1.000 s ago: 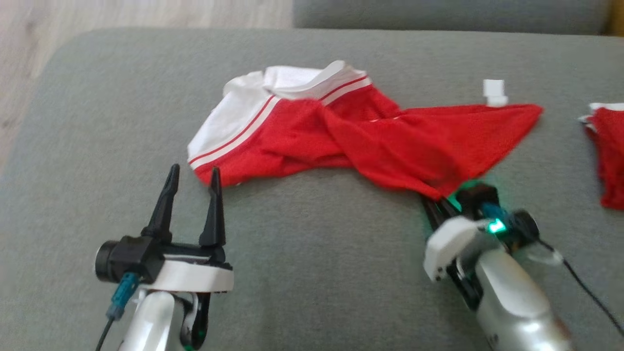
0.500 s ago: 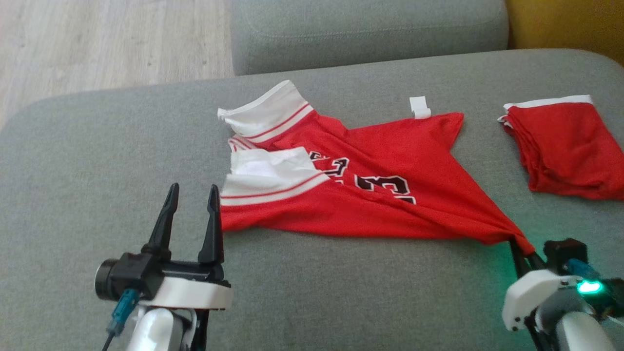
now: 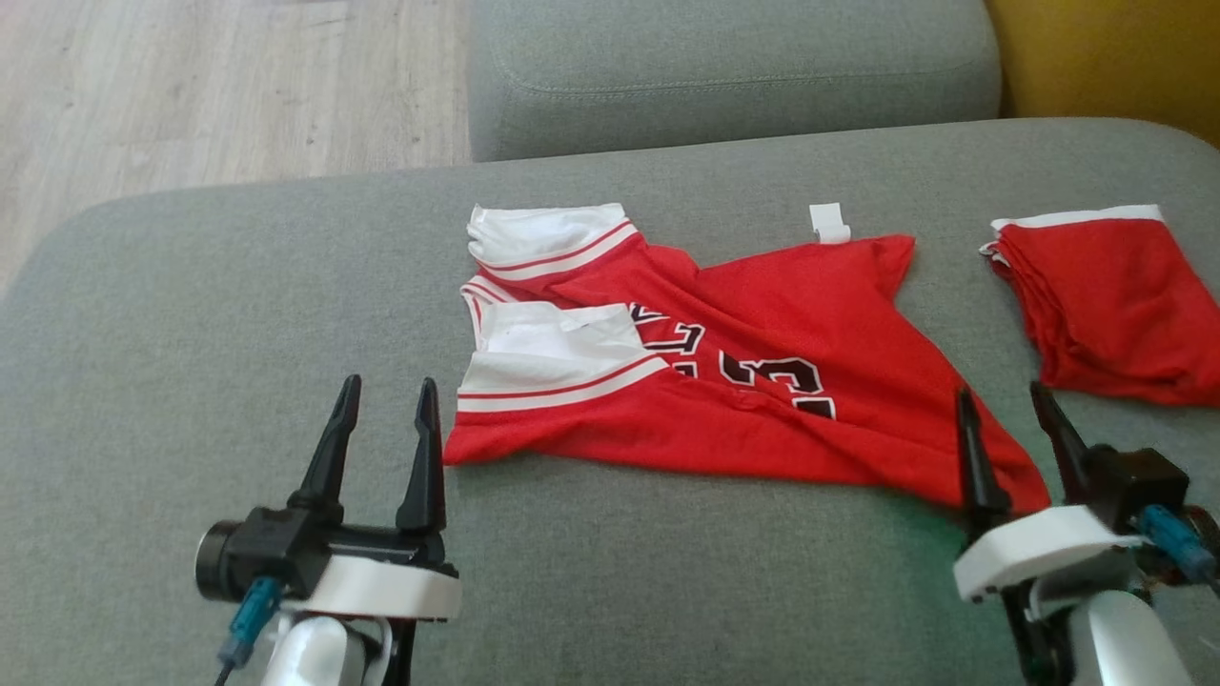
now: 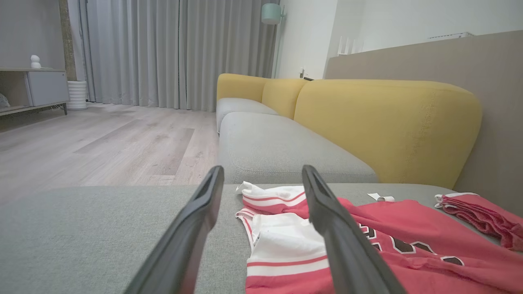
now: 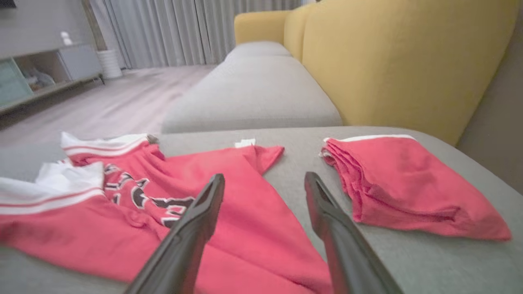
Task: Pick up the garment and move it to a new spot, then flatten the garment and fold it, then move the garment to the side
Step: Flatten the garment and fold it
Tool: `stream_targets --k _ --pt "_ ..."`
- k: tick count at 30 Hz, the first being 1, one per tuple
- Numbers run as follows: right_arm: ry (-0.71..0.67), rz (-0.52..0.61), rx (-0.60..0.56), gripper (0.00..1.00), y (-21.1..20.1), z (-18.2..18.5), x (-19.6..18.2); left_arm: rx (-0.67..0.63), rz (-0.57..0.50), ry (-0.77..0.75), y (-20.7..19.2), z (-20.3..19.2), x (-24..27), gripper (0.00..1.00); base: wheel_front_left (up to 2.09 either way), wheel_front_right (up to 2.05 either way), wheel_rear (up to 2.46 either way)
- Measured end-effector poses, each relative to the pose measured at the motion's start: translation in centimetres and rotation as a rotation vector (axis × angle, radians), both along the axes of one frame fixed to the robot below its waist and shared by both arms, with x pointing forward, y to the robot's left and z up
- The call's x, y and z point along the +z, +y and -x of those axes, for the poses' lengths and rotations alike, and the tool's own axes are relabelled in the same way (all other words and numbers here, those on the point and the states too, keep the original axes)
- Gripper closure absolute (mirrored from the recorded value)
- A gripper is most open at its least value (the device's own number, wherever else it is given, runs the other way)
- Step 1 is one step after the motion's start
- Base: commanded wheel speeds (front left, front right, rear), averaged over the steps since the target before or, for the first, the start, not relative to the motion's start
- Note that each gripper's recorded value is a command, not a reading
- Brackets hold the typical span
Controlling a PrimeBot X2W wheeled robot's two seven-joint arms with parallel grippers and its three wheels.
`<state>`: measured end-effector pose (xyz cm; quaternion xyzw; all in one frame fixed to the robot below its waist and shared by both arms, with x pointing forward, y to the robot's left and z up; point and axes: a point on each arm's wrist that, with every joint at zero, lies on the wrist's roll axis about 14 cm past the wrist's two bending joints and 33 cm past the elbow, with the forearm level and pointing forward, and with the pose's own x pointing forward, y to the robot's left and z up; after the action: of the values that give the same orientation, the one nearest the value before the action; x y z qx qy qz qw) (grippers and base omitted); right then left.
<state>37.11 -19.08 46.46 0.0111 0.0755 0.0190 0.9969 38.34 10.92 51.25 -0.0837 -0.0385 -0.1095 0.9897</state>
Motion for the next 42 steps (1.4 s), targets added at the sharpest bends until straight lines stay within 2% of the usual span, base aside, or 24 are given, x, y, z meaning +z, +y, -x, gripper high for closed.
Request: stream_targets --k 3,6,16,22,27,29,32,35,42 --pt "-0.089 -0.052 0.04 0.0 1.8 -0.5 1.9 0.002 0.0 -0.001 0.1 0.1 0.1 0.0 0.0 0.0 0.0" --pt "-0.119 -0.095 0.081 0.0 3.4 -0.4 2.4 0.004 -0.001 0.001 0.1 0.2 0.0 0.0 0.0 0.0 0.0" --pt "-0.091 -0.151 0.107 0.0 4.8 -0.1 0.9 -0.009 -0.004 0.036 -0.3 -0.3 -1.2 0.0 0.0 0.0 0.0" --pt "-0.075 -0.159 0.083 0.0 4.1 -0.2 0.2 -0.079 -0.037 0.057 -1.5 -1.5 -2.2 0.0 0.0 0.0 0.0" --pt "-0.073 -0.165 0.054 0.0 3.3 -0.8 -0.2 -0.212 -0.158 0.128 -3.3 -4.9 -2.8 0.0 0.0 0.0 0.0" --pt "-0.068 -0.168 0.034 0.0 2.7 -1.3 -0.5 -0.274 -0.254 0.178 -3.7 -7.5 -2.7 0.0 0.0 0.0 0.0" --pt "-0.061 -0.166 0.022 0.0 2.3 -1.6 -1.0 -0.36 -0.32 0.272 -4.5 -9.3 -3.4 0.0 0.0 0.0 0.0" --pt "-0.055 -0.172 0.013 0.0 2.0 -1.9 -1.3 -0.428 -0.4 0.367 -4.4 -10.1 -4.6 0.0 0.0 0.0 0.0" --pt "-0.04 -0.178 -0.008 0.0 1.4 -2.1 -1.9 -0.571 -0.464 0.567 -5.2 -9.5 -7.9 0.0 0.0 0.0 0.0"
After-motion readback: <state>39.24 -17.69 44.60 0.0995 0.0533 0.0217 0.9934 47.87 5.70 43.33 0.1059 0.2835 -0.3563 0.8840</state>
